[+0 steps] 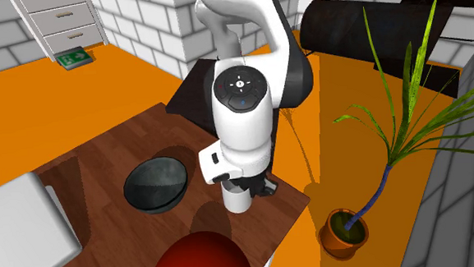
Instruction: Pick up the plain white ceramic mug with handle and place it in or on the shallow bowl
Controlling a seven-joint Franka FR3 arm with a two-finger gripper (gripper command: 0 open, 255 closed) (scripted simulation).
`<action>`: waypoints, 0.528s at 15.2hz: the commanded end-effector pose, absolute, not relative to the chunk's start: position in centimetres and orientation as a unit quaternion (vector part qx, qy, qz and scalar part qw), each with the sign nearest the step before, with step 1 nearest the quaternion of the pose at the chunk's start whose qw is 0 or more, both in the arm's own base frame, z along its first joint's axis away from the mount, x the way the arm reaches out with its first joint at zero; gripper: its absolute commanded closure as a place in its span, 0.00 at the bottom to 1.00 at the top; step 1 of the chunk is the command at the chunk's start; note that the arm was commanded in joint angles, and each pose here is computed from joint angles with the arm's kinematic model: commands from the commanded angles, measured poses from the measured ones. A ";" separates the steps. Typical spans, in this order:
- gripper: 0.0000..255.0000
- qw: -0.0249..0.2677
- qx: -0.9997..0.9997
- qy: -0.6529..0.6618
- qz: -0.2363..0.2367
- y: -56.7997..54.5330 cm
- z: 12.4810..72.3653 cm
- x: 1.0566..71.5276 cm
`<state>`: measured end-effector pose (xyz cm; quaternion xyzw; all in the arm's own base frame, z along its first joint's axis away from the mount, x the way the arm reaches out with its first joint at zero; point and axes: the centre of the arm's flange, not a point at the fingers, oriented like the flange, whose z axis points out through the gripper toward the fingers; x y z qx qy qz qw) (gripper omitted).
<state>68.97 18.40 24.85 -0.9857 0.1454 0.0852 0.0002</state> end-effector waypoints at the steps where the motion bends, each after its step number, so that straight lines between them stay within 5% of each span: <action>1: 1.00 0.000 -0.986 0.145 0.085 18.3 25.9 69.0; 8: 1.00 0.000 -0.986 0.145 0.085 18.3 29.6 69.0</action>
